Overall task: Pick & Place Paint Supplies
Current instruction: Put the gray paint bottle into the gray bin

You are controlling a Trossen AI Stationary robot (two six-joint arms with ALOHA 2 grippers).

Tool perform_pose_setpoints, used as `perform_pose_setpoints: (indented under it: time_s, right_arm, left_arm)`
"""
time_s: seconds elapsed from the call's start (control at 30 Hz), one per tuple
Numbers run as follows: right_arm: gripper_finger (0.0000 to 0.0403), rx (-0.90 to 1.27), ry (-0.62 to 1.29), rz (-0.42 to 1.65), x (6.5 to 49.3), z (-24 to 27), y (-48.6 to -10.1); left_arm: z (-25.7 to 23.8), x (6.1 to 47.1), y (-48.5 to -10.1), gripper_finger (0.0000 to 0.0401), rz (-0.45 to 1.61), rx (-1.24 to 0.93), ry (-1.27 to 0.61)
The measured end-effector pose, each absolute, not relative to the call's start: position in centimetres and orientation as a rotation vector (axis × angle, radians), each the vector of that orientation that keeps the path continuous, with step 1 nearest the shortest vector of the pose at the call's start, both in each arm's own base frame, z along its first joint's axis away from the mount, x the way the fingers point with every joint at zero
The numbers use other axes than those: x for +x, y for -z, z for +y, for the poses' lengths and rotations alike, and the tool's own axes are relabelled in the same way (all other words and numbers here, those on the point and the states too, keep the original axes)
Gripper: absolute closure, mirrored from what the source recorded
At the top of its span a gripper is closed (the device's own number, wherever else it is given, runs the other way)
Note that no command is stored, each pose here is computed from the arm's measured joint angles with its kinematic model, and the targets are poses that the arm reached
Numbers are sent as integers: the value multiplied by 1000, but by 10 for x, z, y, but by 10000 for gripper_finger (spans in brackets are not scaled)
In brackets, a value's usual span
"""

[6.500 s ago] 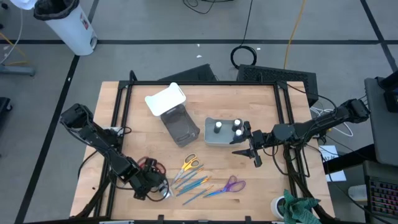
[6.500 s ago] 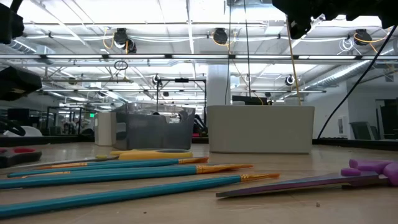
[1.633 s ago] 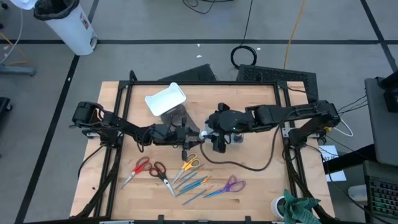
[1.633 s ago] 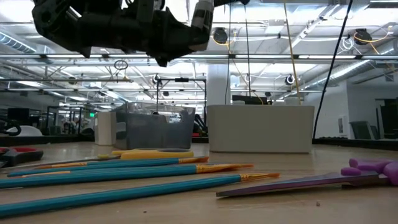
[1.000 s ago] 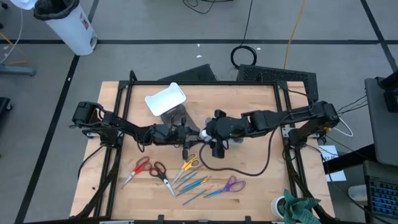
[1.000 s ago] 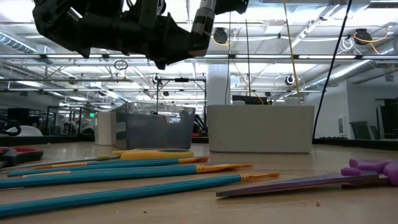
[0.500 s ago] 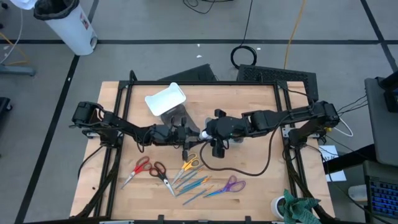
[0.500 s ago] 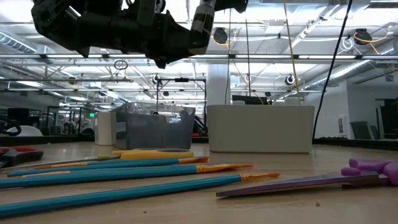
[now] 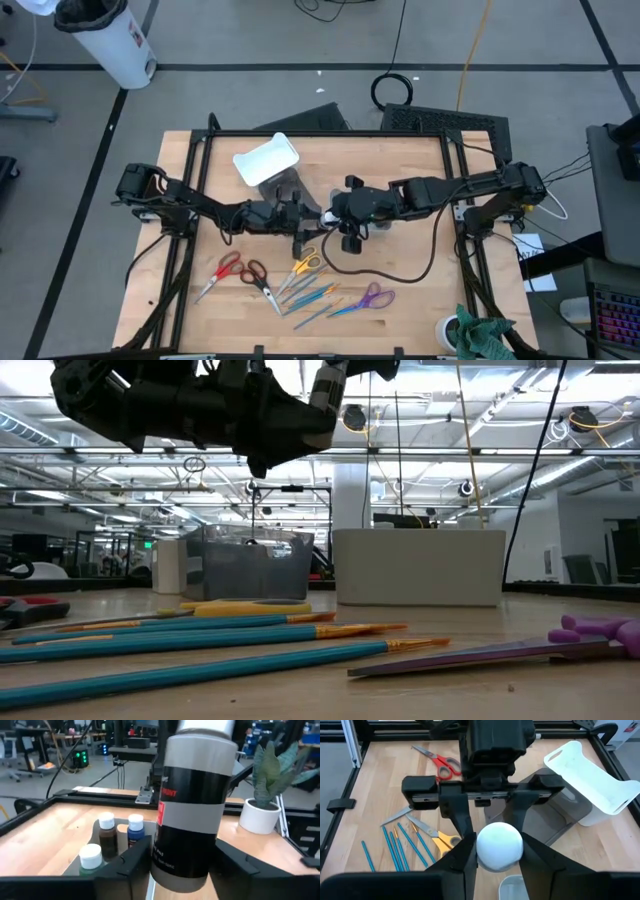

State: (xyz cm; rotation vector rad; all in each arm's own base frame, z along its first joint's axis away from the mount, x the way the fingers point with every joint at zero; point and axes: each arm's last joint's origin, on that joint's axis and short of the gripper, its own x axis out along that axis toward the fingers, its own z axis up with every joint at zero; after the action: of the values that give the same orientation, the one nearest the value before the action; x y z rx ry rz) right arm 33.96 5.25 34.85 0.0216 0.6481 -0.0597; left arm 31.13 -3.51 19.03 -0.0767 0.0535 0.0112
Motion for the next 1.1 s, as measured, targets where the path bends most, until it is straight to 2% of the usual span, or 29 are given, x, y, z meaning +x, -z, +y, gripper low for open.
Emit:
perform_pose_setpoints:
  time_s: [0.23, 0.43, 0.63, 1.1]
  right_arm:
    - [298, 11, 63, 700, 325, 50, -353]
    - [298, 17, 139, 711, 310, 44, -363]
    - [298, 34, 163, 779, 304, 39, -352]
    - [298, 97, 204, 858, 307, 15, -281]
  left_arm:
    - [-34, 307, -204, 117, 17, -41, -9]
    - [-33, 298, -215, 66, 48, 8, -11]
    - [-33, 296, -220, 48, 34, -5, -8]
    - [-33, 296, -218, 48, 56, 1, -7]
